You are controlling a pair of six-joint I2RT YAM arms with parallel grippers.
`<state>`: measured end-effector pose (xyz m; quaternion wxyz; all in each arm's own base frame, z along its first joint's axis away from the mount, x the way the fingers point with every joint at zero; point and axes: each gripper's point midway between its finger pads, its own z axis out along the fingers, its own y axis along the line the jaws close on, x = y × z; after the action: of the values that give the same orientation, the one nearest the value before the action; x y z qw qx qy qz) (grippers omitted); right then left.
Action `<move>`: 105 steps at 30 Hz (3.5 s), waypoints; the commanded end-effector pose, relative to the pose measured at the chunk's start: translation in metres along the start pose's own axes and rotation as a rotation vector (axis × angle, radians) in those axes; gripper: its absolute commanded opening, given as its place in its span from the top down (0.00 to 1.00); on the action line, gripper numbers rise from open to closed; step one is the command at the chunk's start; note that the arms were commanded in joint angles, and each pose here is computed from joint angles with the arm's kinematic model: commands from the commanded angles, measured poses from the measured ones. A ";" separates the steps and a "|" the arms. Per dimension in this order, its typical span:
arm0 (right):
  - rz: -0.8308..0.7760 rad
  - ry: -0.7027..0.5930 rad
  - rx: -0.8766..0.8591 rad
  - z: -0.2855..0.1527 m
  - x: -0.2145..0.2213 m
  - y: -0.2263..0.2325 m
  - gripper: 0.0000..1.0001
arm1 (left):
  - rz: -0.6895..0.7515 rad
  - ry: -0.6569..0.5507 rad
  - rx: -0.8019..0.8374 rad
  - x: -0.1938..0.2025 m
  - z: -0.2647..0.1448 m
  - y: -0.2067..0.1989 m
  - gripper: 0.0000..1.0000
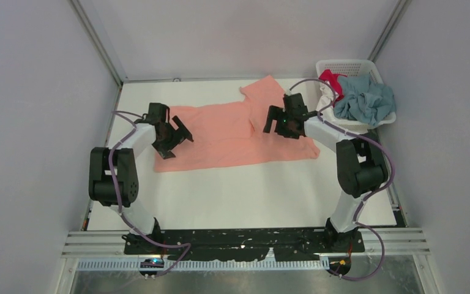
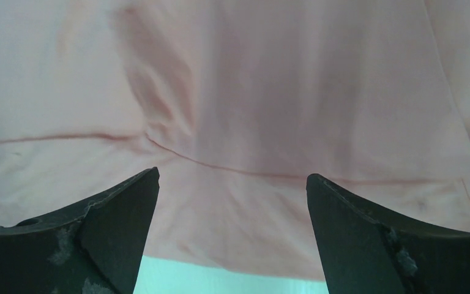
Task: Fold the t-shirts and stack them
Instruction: Fold the flattened tshirt in 1/3 of the way, then grab the side of the flattened tshirt furthest away from the robot with both arms
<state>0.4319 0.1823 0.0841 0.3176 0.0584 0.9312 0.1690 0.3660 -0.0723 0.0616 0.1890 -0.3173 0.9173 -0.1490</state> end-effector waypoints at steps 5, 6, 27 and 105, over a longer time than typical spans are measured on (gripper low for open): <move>0.052 0.117 0.059 -0.017 0.083 -0.051 0.05 | 0.022 0.121 0.023 0.038 0.019 0.001 0.01; 0.060 0.137 0.049 -0.025 0.098 -0.053 0.05 | 0.020 0.141 0.019 0.047 0.019 0.007 0.00; 0.151 0.556 0.126 -0.174 0.274 -0.093 0.05 | 0.075 0.318 -0.159 0.188 -0.033 0.124 0.00; -0.222 0.057 0.257 0.107 -0.085 -0.036 0.12 | -0.157 0.094 -0.210 -0.092 -0.001 0.084 0.05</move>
<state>0.5732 0.1640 0.0365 0.3103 0.0016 0.9493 0.0499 0.3818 0.0467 0.0404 0.0880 -0.4001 0.9085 -0.0823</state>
